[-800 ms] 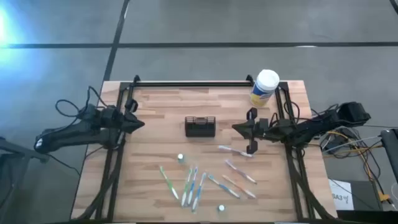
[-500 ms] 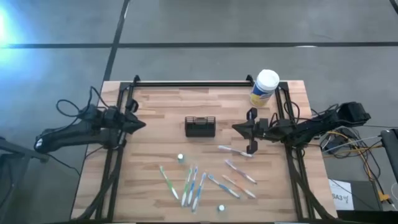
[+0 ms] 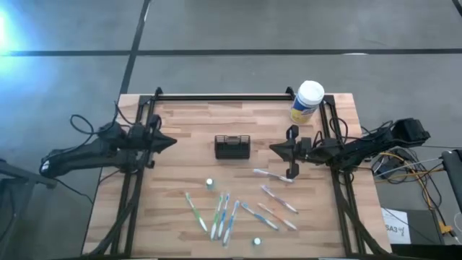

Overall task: Pick & Place toothbrushing station
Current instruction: Put the top blue mouthwash in the wire organizer

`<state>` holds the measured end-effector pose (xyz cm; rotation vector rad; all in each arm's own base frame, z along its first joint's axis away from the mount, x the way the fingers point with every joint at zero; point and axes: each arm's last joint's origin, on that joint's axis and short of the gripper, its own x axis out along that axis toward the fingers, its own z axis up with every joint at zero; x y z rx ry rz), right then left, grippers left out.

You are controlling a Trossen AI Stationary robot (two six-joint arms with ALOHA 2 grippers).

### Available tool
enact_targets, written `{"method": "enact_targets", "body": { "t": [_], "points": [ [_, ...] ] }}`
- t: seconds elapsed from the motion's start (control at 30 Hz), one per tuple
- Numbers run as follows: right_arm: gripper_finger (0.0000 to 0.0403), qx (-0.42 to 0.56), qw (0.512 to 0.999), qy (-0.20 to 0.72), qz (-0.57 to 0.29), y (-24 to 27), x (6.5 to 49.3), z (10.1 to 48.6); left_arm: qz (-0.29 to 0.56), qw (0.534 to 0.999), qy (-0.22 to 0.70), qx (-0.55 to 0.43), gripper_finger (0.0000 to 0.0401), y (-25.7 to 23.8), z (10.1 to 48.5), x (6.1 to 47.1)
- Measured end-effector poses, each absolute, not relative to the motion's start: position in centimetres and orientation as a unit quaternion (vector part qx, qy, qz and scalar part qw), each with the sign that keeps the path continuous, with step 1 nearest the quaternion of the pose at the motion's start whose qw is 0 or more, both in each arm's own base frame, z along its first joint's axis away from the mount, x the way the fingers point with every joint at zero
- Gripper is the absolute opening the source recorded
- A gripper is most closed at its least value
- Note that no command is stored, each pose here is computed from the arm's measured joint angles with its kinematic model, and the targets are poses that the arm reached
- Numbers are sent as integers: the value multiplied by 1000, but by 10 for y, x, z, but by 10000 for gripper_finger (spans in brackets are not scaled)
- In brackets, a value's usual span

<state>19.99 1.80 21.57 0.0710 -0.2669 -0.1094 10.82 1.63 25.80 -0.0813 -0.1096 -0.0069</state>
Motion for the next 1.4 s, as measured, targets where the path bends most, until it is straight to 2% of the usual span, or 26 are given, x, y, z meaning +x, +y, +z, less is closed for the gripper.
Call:
{"method": "enact_targets", "body": {
  "t": [0.17, 0.3, 0.47, 0.67, 0.87, 1.1, 1.23, 1.4],
  "points": [
    [8, 32, 991, -119, -54, 18, 201, 213, 123, 992, 19, 8, 10, 24, 244, 112],
    [8, 18, 993, -98, -55, 18, 201, 209, 134, 990, 49, 15, 10, 26, 241, 117],
    [8, 4, 994, -92, -56, 18, 202, 208, 189, 981, 50, -11, 10, 30, 248, 122],
    [8, -14, 994, -94, -58, 18, 201, 209, 192, 976, 85, -57, 9, 31, 267, 130],
    [8, -28, 994, -92, -60, 18, 201, 209, 186, 954, 212, -102, 9, 30, 297, 153],
    [8, -25, 994, -91, -60, 18, 201, 208, 173, 902, 379, -114, 10, 13, 316, 195],
    [8, -24, 994, -90, -60, 18, 202, 208, 160, 884, 427, -107, 38, -6, 321, 225],
    [9, -31, 994, -90, -62, 18, 202, 208, 145, 854, 491, -89, 101, -28, 316, 262]
  ]
}}
